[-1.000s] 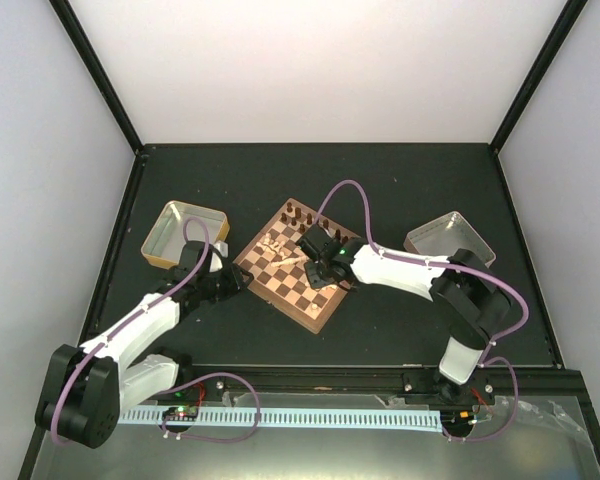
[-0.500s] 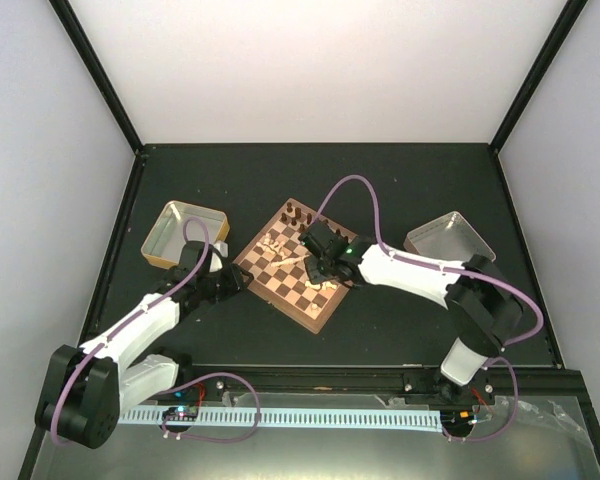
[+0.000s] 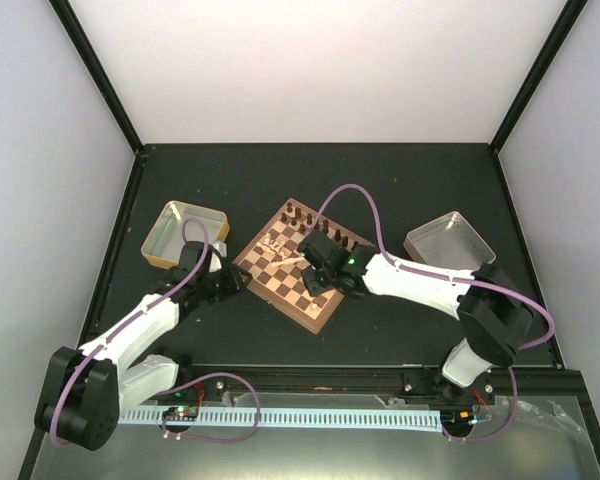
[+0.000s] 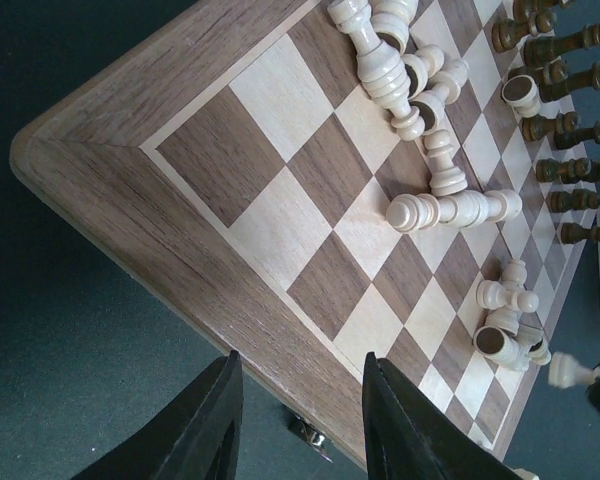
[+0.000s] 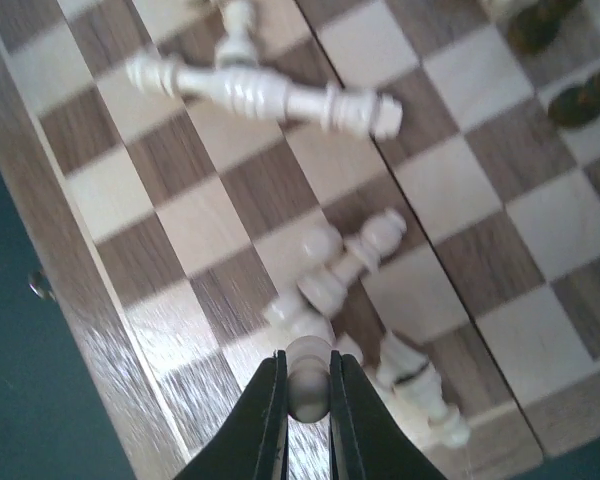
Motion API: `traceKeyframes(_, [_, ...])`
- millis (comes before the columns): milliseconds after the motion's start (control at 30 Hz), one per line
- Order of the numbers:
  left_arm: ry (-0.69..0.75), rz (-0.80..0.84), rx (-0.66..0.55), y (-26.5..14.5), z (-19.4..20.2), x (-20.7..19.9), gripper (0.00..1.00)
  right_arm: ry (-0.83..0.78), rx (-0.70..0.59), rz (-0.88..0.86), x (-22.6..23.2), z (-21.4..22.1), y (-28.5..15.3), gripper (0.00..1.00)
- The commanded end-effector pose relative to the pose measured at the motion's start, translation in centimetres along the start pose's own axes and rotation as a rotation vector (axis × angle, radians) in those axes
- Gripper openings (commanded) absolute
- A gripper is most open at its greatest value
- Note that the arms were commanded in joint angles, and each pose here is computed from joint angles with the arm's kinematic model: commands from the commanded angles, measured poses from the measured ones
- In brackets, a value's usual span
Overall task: Set up the chess pieces on the board
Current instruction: Place the chess piece on the chessboard.
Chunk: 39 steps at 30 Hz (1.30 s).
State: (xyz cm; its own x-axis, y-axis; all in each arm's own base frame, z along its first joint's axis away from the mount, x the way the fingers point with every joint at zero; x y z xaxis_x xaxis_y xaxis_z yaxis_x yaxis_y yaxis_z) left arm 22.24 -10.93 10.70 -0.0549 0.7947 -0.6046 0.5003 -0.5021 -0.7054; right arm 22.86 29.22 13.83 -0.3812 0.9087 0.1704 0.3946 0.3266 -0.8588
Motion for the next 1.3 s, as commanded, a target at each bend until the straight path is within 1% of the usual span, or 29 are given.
traceKeyframes(0, [0.015,0.002,-0.028,-0.4,-0.6,-0.5,0.36,-0.002,0.062,0.006,-1.0,2.7,-0.3,0.08])
traceKeyframes(233, [0.010,0.006,-0.023,-0.2,-0.6,-0.6,0.36,0.020,0.103,0.023,-1.9,4.7,0.1,0.08])
traceKeyframes(567, [0.012,0.005,-0.022,-0.4,-0.5,-0.6,0.36,0.011,0.135,-0.018,-1.1,4.9,1.1,0.09])
traceKeyframes(833, [0.012,0.001,-0.021,-0.3,-0.4,-0.4,0.36,0.002,0.183,-0.081,-0.6,5.9,1.0,0.09])
traceKeyframes(1267, [0.008,-0.004,-0.013,-0.2,-0.2,-0.2,0.36,-0.009,0.215,-0.126,0.0,6.5,1.2,0.08])
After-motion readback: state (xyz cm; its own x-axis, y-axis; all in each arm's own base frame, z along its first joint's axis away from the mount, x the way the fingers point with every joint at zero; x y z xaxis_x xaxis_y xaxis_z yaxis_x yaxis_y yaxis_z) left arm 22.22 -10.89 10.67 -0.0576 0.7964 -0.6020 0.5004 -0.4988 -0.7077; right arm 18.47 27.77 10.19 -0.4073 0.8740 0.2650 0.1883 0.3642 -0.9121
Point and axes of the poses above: each gripper's point midway between its finger pads, its own y axis out along the fingers, its own x axis along the line the jaws close on, z = x × y, the point moved 5 cm from there along -y, back along the fingers, and after that the axes turned 6 degrees about y, right-handed, at the moved point
